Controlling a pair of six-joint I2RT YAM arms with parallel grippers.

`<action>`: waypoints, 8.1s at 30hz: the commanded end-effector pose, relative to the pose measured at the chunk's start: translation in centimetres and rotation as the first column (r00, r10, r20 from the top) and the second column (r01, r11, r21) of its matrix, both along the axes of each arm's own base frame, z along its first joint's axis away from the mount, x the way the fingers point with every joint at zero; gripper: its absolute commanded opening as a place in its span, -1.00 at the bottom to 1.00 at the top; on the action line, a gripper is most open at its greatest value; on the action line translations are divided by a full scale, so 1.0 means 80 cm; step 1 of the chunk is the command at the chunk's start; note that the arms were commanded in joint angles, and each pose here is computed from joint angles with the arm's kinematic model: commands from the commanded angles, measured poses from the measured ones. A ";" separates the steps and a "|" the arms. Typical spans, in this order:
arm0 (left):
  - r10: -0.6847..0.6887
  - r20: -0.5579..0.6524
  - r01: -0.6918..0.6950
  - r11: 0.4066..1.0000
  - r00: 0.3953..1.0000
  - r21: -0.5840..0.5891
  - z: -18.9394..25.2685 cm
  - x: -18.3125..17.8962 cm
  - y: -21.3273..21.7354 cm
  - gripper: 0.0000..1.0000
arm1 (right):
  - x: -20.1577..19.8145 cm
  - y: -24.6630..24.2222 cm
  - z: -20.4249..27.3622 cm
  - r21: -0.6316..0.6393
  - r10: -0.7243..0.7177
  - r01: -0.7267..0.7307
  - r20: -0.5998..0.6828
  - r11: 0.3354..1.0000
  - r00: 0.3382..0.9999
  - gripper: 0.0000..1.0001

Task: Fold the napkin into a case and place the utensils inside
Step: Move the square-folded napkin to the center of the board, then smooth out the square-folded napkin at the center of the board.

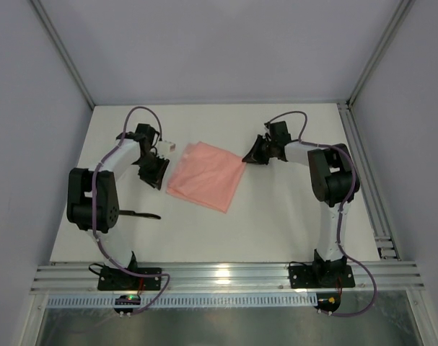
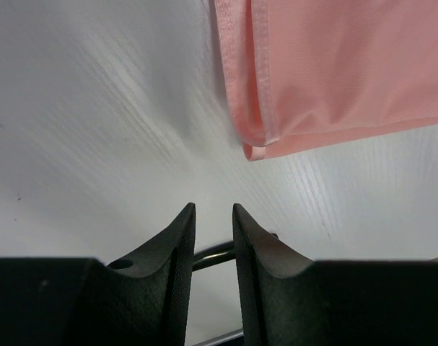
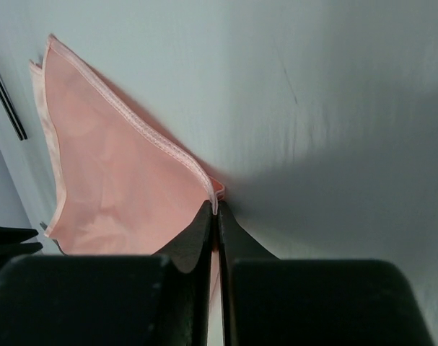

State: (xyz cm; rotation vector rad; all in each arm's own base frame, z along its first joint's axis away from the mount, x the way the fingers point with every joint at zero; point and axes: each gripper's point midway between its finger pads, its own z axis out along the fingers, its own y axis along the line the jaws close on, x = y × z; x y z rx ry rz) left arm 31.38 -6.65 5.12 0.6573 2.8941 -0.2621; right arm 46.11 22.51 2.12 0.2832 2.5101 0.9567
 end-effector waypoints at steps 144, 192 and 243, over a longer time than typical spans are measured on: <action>-0.540 0.283 0.538 0.838 0.793 0.092 -0.004 0.015 -0.127 -0.42 | -0.167 0.054 -0.010 -0.296 0.405 -0.375 0.047 0.878 0.913 -0.65; -0.416 0.229 0.433 0.901 0.880 -0.027 -0.028 0.007 -0.073 -0.96 | -0.152 0.049 0.021 -0.353 0.425 -0.372 0.083 0.859 0.902 -0.75; -0.252 0.308 0.220 0.966 0.917 0.134 -0.042 0.068 -0.054 -0.52 | -0.127 0.033 -0.015 -0.320 0.185 -0.158 0.056 0.934 0.981 -0.92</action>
